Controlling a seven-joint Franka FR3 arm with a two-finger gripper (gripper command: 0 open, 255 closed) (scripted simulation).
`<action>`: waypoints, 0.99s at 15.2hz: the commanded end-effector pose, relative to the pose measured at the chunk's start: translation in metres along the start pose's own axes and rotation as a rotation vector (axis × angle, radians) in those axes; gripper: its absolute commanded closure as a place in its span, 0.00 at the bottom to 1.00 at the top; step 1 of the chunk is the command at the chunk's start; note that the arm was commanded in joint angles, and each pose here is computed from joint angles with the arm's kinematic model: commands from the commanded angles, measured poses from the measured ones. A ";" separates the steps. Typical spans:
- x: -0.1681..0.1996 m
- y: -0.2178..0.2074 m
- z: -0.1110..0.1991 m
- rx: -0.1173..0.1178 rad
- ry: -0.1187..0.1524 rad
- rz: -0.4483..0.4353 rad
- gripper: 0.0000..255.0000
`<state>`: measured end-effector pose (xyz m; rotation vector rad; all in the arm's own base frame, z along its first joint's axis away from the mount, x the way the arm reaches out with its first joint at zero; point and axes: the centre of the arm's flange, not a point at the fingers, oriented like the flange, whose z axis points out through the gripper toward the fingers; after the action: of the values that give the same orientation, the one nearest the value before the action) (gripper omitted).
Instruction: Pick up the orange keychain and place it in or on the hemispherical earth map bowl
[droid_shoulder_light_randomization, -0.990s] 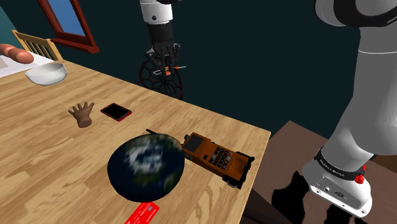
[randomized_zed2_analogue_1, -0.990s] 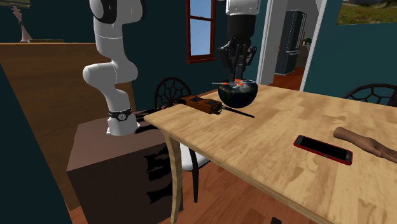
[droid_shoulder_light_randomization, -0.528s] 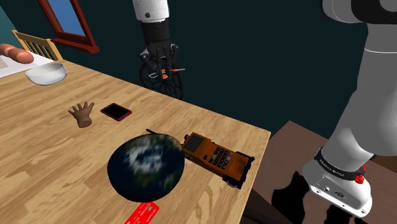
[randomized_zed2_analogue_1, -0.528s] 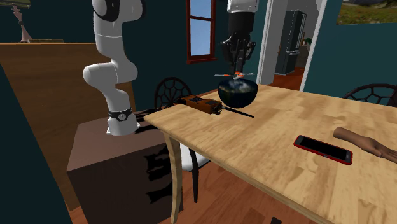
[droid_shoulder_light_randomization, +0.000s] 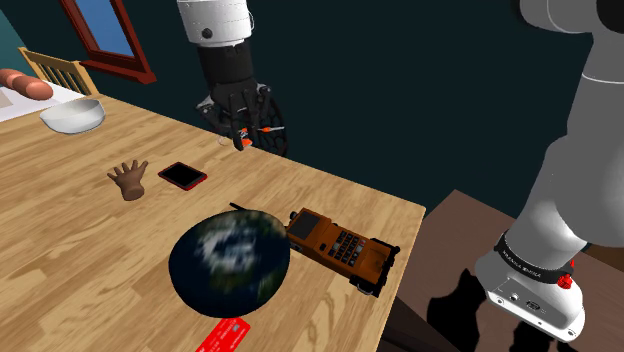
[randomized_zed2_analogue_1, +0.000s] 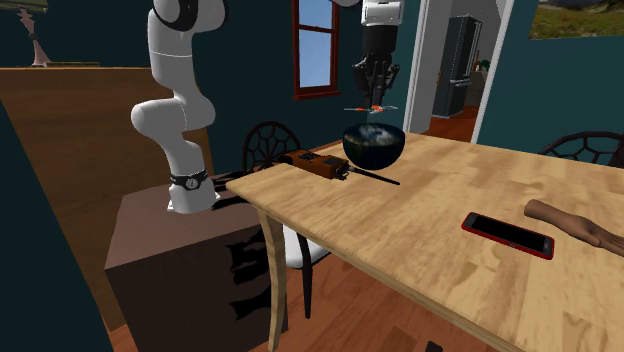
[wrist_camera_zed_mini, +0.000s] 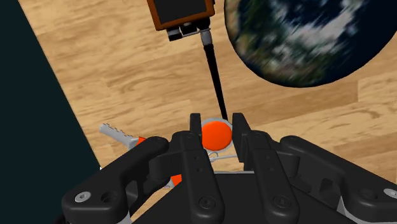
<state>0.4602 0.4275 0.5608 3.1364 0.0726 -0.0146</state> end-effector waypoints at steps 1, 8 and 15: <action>-0.020 -0.022 0.001 0.000 0.000 0.001 1.00; -0.084 -0.088 -0.001 0.000 0.000 0.001 1.00; -0.148 -0.155 -0.002 0.000 0.000 0.001 1.00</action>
<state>0.3129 0.5648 0.5613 3.1362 0.0735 -0.0141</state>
